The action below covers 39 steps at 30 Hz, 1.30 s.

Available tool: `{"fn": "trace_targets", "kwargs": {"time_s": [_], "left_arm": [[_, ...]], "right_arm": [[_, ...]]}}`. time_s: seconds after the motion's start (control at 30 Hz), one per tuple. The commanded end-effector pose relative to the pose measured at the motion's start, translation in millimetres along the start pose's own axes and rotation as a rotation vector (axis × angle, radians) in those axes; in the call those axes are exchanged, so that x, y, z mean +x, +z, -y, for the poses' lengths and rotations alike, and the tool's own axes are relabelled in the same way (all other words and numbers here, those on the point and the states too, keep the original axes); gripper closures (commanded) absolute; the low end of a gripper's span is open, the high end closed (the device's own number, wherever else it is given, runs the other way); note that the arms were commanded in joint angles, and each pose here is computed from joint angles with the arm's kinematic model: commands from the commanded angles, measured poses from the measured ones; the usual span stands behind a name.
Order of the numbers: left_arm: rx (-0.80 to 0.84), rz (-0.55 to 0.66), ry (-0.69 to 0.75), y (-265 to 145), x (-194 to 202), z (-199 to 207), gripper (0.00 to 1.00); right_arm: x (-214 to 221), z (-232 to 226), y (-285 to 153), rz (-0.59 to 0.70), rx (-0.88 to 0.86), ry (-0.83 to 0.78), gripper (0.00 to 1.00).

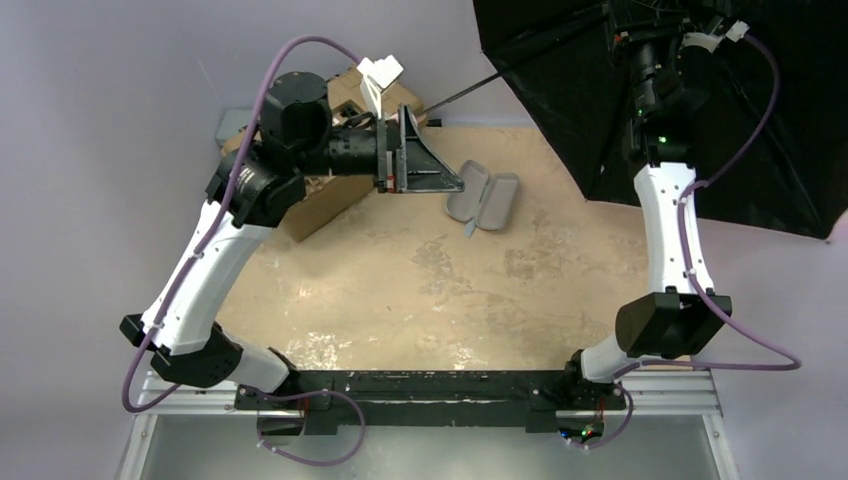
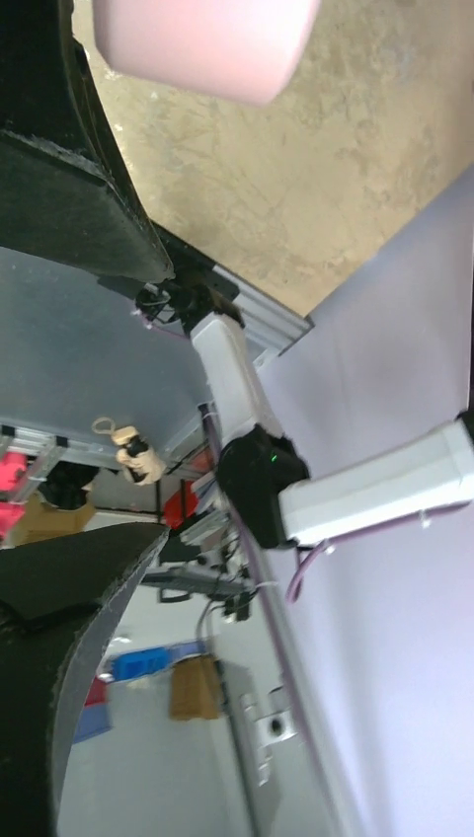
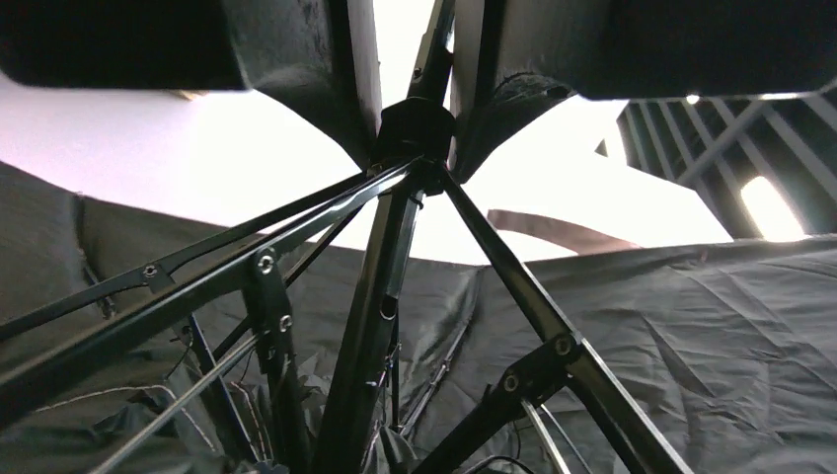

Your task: Open the umbrella

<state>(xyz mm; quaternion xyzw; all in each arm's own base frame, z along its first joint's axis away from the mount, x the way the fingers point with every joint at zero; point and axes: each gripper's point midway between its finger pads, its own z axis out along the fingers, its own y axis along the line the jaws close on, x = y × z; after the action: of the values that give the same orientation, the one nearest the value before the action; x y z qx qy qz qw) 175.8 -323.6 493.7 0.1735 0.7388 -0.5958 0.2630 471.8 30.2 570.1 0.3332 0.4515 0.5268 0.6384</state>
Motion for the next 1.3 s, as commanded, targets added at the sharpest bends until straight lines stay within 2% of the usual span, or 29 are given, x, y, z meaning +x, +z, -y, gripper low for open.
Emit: {"fn": "trace_targets", "kwargs": {"time_s": [0.0,0.1,0.2,0.27,0.33,0.4,0.57,0.63,0.73,0.83,0.93,1.07,1.27], "left_arm": [[0.303,-0.117,0.061,-13,4,47,0.11],[0.376,-0.153,0.060,-28,18,61,0.10],[0.476,-0.128,0.068,-46,15,83,0.10],[0.446,-0.048,0.125,-58,4,95,0.09],[0.304,-0.006,0.150,-63,0,79,0.08],[0.244,0.058,0.182,-68,-10,72,0.08],[0.398,0.186,0.219,-82,-23,101,0.06],[0.299,0.202,0.227,-78,-25,84,0.06],[0.047,0.240,0.240,-72,-31,36,0.05],[-0.079,0.227,0.235,-59,-33,-5,0.05],[-0.135,0.236,0.190,-42,-35,-40,0.05],[-0.127,0.256,0.170,-19,-43,-54,0.05],[-0.123,0.141,0.168,26,-30,-60,0.08]], "right_arm": [[34,-59,-30,-0.165,-0.153,-0.104,1.00],[32,-60,-25,-0.159,-0.145,-0.137,1.00],[32,-55,-20,-0.159,-0.134,-0.144,1.00],[34,-52,-16,-0.169,-0.127,-0.152,1.00],[38,-51,-14,-0.183,-0.118,-0.163,1.00],[40,-50,-15,-0.182,-0.105,-0.181,1.00],[59,-45,-19,-0.232,-0.082,-0.198,1.00],[62,-48,-23,-0.245,-0.087,-0.189,1.00],[78,-57,-30,-0.309,-0.106,-0.159,1.00],[94,-67,-36,-0.363,-0.109,-0.123,1.00],[109,-82,-43,-0.411,-0.131,-0.074,1.00],[124,-100,-51,-0.454,-0.154,-0.046,1.00],[138,-113,-58,-0.485,-0.182,-0.005,1.00]]}}
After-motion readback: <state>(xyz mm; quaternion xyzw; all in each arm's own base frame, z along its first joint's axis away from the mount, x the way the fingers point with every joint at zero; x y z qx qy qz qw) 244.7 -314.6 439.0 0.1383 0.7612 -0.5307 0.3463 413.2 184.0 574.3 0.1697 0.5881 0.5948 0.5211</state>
